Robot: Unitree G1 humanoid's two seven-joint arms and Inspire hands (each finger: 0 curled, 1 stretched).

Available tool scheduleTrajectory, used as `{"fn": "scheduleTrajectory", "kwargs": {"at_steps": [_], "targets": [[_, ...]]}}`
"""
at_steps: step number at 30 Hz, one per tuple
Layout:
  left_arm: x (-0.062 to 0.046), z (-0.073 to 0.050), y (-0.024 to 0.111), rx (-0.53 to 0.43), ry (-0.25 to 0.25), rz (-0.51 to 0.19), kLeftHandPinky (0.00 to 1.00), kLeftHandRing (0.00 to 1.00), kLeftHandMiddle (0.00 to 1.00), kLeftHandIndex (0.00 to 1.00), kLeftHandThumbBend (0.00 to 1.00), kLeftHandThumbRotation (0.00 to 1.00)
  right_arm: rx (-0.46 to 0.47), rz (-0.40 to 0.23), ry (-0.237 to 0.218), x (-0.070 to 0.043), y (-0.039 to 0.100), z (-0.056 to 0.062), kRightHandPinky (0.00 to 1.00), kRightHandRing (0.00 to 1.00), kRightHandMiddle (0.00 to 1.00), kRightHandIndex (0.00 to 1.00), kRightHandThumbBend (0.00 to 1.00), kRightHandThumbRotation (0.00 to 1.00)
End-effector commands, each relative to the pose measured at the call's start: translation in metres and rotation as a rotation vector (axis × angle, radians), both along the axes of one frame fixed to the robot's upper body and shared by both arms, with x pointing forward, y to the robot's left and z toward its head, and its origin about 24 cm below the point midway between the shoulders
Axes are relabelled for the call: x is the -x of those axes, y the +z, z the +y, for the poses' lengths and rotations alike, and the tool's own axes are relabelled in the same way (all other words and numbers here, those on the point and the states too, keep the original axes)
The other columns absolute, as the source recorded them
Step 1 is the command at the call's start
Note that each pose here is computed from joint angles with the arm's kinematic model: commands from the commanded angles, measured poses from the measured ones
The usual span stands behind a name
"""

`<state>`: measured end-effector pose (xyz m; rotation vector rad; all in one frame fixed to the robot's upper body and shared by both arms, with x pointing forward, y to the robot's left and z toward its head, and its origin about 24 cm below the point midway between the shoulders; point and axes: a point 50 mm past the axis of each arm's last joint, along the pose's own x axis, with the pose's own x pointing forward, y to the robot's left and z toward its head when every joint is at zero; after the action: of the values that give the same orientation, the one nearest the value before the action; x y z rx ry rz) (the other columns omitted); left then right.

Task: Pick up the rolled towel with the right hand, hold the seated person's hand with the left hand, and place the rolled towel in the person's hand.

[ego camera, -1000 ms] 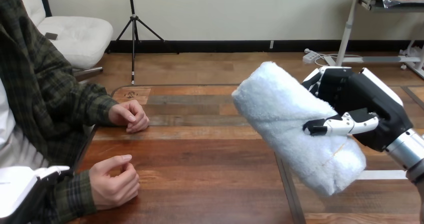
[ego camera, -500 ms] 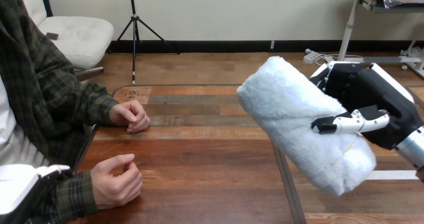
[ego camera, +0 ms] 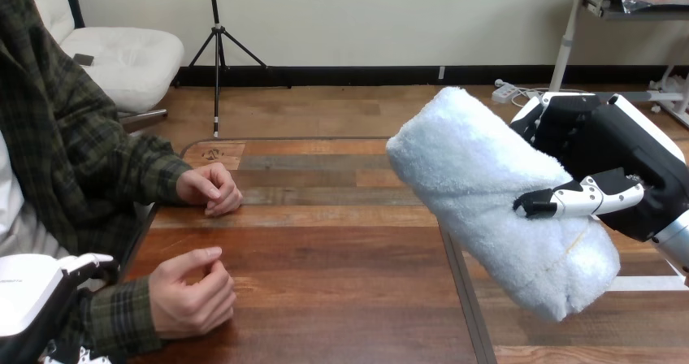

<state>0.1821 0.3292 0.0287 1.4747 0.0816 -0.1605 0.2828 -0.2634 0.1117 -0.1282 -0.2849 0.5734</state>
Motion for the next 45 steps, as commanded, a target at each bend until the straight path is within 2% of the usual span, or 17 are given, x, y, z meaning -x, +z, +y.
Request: {"fn": "scheduleTrajectory", "kwargs": {"at_steps": [1,8,18,29,45], "targets": [[-0.001,0.002,-0.01,-0.031,-0.015,0.036,0.64,0.7,0.74,0.75,1.0,0.17,-0.017,-0.112,-0.005,0.001,0.029,-0.003,0.21,0.29,0.39,0.44,0.88,0.0],[-0.003,0.0,-0.012,0.001,-0.02,0.009,0.6,0.66,0.7,0.72,1.0,0.09,-0.04,-0.126,0.023,0.004,0.032,-0.003,0.22,0.29,0.39,0.44,0.88,0.0],[-0.005,-0.003,-0.011,0.007,-0.022,-0.02,0.56,0.62,0.68,0.7,1.0,0.04,-0.036,-0.134,0.03,0.006,0.035,-0.005,0.21,0.29,0.39,0.44,0.88,0.01],[-0.009,-0.006,-0.012,-0.01,-0.026,-0.031,0.55,0.62,0.68,0.7,1.0,0.03,-0.036,-0.149,0.036,0.007,0.036,-0.006,0.22,0.3,0.39,0.44,0.88,0.01],[-0.018,-0.005,-0.017,-0.037,-0.008,-0.015,0.6,0.68,0.72,0.75,1.0,0.05,-0.037,-0.154,0.055,0.008,0.035,-0.006,0.23,0.31,0.4,0.44,0.88,0.04]]}}
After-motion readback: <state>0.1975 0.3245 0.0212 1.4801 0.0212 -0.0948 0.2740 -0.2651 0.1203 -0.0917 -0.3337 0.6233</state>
